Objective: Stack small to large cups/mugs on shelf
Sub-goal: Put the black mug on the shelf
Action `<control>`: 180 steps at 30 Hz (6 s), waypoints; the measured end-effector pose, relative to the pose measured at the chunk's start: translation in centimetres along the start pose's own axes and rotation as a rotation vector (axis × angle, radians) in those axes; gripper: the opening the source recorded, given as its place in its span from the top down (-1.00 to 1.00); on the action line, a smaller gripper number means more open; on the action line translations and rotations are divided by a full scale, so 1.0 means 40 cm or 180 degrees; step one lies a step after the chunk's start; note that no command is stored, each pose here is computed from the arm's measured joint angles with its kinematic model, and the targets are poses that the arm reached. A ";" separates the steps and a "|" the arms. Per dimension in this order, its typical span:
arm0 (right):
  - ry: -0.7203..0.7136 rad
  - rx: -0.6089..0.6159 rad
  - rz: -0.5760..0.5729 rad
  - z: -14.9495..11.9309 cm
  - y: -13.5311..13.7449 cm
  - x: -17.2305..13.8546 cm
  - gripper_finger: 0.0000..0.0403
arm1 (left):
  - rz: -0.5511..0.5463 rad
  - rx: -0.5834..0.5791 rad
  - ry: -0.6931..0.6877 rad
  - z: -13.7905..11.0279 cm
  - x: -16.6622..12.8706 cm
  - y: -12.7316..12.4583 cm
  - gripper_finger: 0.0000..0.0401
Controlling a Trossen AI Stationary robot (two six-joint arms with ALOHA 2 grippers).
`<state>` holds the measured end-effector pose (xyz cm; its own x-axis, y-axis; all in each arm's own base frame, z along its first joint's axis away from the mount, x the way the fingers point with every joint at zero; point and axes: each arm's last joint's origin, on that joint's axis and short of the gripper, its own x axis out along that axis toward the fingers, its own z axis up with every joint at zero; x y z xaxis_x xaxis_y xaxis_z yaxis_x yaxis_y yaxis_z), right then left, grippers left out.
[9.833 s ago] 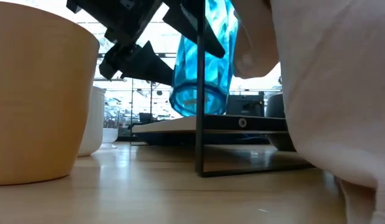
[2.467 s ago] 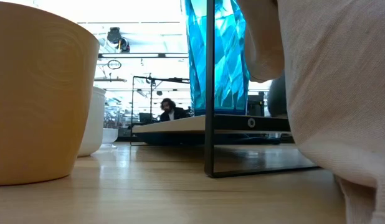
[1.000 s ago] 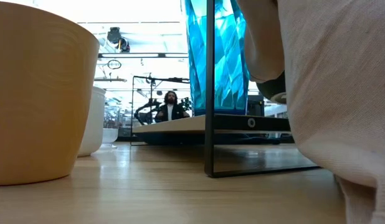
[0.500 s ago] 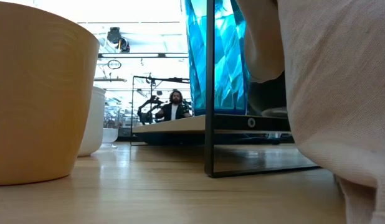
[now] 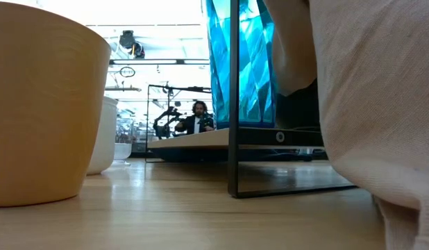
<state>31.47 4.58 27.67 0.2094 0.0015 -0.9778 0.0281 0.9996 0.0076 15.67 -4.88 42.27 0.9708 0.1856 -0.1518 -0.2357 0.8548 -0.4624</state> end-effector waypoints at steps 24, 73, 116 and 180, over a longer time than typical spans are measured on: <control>-0.0117 -0.0077 0.0032 0.007 0.012 0.000 0.99 | -0.0006 0.0036 0.0020 -0.001 0.000 0.000 0.70; -0.0124 0.0043 0.0046 0.010 0.000 0.000 0.82 | -0.0003 0.0040 0.0015 -0.001 0.000 0.000 0.70; -0.0418 0.0577 0.0087 -0.096 -0.047 -0.171 0.46 | 0.0464 0.0464 0.0867 -0.065 -0.013 0.050 0.70; 0.0039 0.0941 0.1031 -0.192 0.099 -0.233 0.46 | 0.0455 0.1368 0.3512 -0.373 0.202 -0.014 0.39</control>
<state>22.13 8.75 35.19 0.2421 0.3157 -0.9175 0.2418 0.8961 0.3721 23.00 -11.10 28.29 0.3256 -0.0448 -0.9445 -0.1005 0.9916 -0.0817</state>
